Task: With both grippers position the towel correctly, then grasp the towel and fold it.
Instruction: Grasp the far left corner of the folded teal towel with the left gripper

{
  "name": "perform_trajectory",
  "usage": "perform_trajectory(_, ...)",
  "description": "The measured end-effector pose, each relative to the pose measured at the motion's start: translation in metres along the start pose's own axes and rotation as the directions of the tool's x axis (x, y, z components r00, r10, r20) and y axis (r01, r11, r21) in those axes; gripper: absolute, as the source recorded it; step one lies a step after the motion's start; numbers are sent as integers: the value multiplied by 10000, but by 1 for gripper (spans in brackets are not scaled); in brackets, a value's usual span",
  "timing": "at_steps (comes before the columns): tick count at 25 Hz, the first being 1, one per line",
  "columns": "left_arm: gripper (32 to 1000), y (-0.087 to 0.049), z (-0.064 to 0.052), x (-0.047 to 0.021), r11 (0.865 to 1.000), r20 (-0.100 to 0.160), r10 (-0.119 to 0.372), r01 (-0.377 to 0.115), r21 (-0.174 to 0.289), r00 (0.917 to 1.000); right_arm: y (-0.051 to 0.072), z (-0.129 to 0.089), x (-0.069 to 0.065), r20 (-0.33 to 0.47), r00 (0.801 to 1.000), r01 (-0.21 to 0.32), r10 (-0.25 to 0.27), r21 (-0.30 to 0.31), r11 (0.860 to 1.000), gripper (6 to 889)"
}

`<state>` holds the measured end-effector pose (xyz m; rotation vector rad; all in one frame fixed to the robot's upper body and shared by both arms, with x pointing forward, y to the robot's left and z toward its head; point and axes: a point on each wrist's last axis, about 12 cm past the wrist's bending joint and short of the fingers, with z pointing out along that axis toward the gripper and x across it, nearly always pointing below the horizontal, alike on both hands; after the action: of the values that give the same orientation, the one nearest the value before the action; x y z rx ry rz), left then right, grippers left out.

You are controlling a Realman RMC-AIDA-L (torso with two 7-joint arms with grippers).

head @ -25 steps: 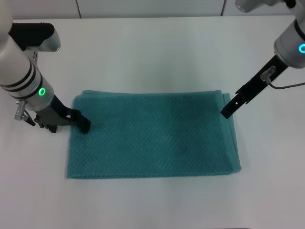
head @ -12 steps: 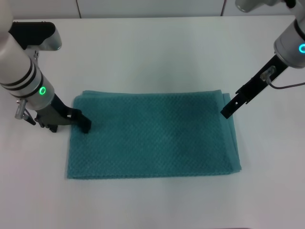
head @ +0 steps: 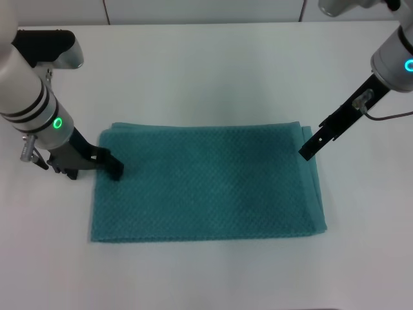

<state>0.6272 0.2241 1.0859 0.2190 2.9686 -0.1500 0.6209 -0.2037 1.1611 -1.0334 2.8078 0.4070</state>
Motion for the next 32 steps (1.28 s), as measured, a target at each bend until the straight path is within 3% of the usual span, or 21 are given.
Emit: perform_trajectory(32, 938, 6, 9, 7, 10000, 1, -5, 5, -5, 10000, 0, -4, -2, 13, 10000, 6, -6, 11, 10000, 853)
